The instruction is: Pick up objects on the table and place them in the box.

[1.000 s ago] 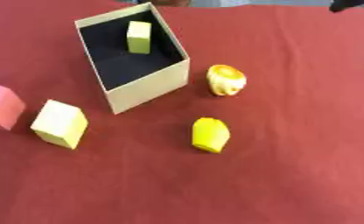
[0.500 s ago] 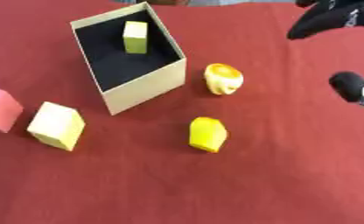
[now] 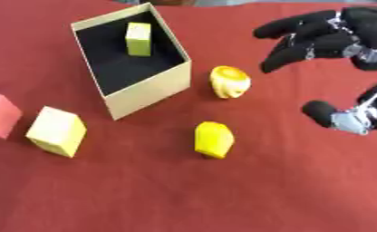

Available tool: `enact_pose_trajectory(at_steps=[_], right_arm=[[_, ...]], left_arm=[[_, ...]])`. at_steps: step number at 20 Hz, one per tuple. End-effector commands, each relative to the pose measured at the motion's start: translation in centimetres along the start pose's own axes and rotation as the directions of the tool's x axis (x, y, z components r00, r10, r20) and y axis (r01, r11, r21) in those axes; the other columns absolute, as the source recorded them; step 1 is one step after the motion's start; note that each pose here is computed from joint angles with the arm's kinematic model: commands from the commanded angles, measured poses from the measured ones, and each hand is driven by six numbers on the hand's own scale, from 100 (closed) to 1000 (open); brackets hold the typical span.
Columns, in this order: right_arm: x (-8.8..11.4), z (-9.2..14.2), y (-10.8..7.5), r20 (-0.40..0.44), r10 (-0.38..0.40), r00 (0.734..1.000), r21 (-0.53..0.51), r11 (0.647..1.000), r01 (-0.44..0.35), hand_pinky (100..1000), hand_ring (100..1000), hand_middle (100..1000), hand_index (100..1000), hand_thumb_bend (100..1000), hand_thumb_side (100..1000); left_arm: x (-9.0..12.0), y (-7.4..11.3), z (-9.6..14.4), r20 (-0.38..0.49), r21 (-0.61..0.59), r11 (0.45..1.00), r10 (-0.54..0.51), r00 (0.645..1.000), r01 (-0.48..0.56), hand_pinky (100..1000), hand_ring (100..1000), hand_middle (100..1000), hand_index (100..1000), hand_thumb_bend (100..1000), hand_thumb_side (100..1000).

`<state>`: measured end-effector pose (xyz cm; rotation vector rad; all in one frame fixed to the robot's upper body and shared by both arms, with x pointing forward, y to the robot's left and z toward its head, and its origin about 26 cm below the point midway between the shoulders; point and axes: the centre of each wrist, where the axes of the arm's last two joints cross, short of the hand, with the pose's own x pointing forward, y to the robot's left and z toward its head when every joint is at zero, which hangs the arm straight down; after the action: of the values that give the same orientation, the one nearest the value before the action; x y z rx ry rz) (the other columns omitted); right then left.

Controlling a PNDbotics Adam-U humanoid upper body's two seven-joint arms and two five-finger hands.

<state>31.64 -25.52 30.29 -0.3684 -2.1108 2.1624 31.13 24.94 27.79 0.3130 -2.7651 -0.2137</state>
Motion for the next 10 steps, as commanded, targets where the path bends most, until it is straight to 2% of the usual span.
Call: enact_pose_trajectory(at_steps=[1,5,10], right_arm=[[-0.7,-0.6,0.5,-0.020,0.001,1.000,0.043,0.999,-0.001,922,1000,697,911,100,736],[-1.5,-1.4,1.9,-0.026,-0.022,0.999,0.077,0.997,0.024,928,1000,655,921,100,792],[-2.4,-2.4,3.5,-0.025,-0.046,0.999,0.122,0.991,0.049,931,1000,637,926,100,806]], left_arm=[[0.5,0.1,-0.3,0.016,-0.016,1.000,0.003,1.000,-0.003,647,672,692,809,150,701],[0.5,-0.1,-0.3,0.010,-0.025,1.000,0.012,1.000,-0.012,647,672,692,809,147,706],[0.5,-0.4,-0.2,0.003,-0.033,0.999,0.022,1.000,-0.022,645,672,692,809,145,710]])
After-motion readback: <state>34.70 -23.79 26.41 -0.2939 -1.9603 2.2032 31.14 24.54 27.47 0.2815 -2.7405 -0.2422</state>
